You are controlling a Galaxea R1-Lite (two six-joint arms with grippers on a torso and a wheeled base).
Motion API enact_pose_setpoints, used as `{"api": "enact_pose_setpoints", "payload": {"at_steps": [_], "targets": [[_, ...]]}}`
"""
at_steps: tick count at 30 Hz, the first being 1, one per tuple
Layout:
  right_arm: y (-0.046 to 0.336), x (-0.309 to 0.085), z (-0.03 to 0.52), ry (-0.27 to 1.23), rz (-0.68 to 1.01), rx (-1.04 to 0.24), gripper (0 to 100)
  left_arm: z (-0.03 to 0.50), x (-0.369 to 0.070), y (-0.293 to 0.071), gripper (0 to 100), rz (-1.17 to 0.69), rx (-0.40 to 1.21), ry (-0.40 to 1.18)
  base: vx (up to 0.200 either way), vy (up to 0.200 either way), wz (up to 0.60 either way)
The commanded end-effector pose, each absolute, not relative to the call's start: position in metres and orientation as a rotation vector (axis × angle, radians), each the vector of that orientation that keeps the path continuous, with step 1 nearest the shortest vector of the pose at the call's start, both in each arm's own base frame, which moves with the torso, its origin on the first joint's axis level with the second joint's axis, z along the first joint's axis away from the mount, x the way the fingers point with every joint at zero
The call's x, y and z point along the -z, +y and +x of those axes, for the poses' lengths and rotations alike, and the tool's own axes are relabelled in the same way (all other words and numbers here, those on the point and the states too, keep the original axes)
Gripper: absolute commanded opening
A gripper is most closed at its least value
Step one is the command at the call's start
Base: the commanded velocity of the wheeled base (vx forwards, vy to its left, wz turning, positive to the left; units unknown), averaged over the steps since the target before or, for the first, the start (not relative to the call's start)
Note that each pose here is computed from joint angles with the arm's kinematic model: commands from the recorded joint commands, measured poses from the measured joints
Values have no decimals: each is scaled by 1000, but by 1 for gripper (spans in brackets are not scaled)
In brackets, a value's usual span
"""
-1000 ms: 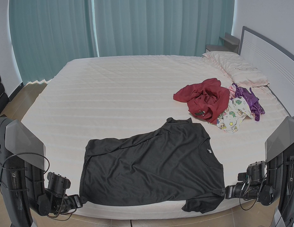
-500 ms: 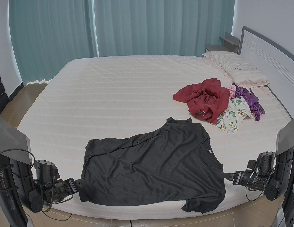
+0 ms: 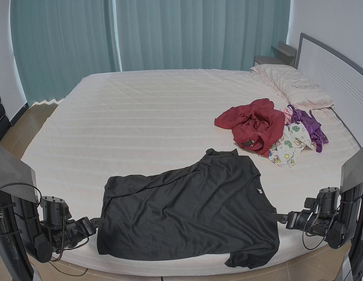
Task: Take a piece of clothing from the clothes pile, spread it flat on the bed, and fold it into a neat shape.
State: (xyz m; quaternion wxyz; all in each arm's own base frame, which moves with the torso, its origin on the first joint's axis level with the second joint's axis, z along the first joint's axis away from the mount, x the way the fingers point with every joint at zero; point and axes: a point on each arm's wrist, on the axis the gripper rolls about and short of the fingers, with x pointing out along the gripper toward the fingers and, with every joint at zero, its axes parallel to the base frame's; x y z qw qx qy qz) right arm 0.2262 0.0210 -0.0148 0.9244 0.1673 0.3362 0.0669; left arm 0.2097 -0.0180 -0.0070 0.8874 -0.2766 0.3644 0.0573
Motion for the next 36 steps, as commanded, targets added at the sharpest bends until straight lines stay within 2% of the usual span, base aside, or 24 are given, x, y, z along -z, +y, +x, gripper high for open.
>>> {"api": "enact_pose_setpoints", "payload": {"at_steps": [1, 7, 14, 22, 35, 36], "targets": [[23, 16, 226, 689, 341, -147, 100, 210, 8, -18, 100, -574, -121, 761, 200, 0, 0], [24, 18, 227, 695, 341, -147, 100, 211, 8, -20, 100, -592, -114, 757, 133, 0, 0], [30, 18, 225, 707, 337, -171, 100, 242, 2, -33, 100, -803, -123, 652, 0, 0, 0], [36, 18, 223, 715, 334, -186, 100, 283, 34, -43, 100, -726, -234, 584, 0, 0, 0], [36, 21, 225, 719, 336, -181, 100, 306, 44, -50, 100, -617, -205, 582, 0, 0, 0], [36, 21, 224, 722, 336, -179, 100, 306, 44, -50, 0, -616, -206, 587, 0, 0, 0]]}}
